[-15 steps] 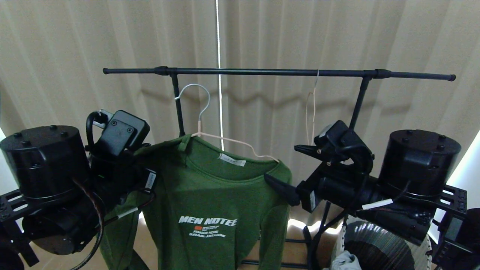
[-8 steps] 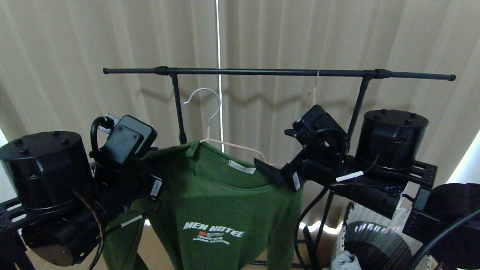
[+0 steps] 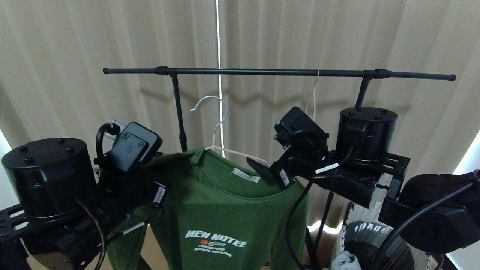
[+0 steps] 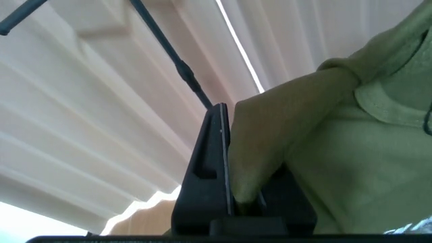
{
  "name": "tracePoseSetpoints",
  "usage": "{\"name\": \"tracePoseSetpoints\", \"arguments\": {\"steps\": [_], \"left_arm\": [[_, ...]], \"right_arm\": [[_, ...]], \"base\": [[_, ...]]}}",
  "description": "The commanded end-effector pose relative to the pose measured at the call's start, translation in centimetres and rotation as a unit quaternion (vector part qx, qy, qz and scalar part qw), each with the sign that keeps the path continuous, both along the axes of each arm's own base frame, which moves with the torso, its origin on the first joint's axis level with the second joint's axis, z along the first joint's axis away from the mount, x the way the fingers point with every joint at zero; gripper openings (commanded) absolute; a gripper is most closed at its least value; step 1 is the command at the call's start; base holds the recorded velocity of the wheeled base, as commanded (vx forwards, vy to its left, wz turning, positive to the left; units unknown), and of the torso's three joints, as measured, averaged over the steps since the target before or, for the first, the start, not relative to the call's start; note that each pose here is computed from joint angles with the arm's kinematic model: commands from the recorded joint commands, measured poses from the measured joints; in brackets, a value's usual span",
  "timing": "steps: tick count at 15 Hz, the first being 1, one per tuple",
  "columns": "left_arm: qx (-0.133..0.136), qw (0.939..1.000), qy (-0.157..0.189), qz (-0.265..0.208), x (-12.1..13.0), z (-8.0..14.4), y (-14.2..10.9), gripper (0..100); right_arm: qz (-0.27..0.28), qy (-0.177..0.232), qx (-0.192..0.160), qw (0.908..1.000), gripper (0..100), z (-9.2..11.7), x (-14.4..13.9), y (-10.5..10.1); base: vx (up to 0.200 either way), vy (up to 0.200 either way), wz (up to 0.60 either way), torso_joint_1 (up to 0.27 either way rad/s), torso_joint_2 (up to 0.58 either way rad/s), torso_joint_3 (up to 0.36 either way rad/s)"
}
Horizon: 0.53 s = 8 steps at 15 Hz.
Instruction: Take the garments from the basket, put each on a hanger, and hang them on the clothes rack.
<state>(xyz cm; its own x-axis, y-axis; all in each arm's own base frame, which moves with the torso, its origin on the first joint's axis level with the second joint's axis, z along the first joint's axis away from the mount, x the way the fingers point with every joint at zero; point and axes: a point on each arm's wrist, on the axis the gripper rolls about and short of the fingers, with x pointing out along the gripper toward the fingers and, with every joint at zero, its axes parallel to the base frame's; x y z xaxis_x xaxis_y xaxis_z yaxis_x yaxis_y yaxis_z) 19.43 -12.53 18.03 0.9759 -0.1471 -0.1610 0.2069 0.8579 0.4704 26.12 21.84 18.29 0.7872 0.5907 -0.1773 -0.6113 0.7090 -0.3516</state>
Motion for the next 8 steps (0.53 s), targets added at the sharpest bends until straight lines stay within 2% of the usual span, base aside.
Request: {"name": "tracePoseSetpoints", "arguments": {"steps": [1, 4, 5, 8], "left_arm": [[-0.002, 1.0, -0.002, 0.0, 0.01, 0.09, -0.03, 0], [-0.009, 0.9999, -0.013, 0.0, 0.05, 0.24, -0.06, 0], [-0.01, 0.9998, -0.014, 0.0, 0.06, 0.27, -0.06, 0], [-0.007, 0.9999, -0.008, -0.001, -0.15, -0.19, 0.08, 0]], "right_arm": [[0.001, 0.006, -0.004, 1.0, 100, -0.57, 0.17, 0.26], [0.003, 0.004, -0.002, 1.0, 100, -0.44, 0.1, 0.34], [0.003, 0.004, -0.002, 1.0, 0, -0.47, 0.09, 0.33], [0.003, 0.0, -0.001, 1.0, 0, -0.28, 0.03, 0.28]], "base": [[0.0, 0.0, 0.0, 0.0, 0.0, 0.0], [0.0, 0.0, 0.0, 0.0, 0.0, 0.0], [0.0, 0.0, 0.0, 0.0, 0.0, 0.0], [0.0, 0.0, 0.0, 0.0, 0.0, 0.0]]}}
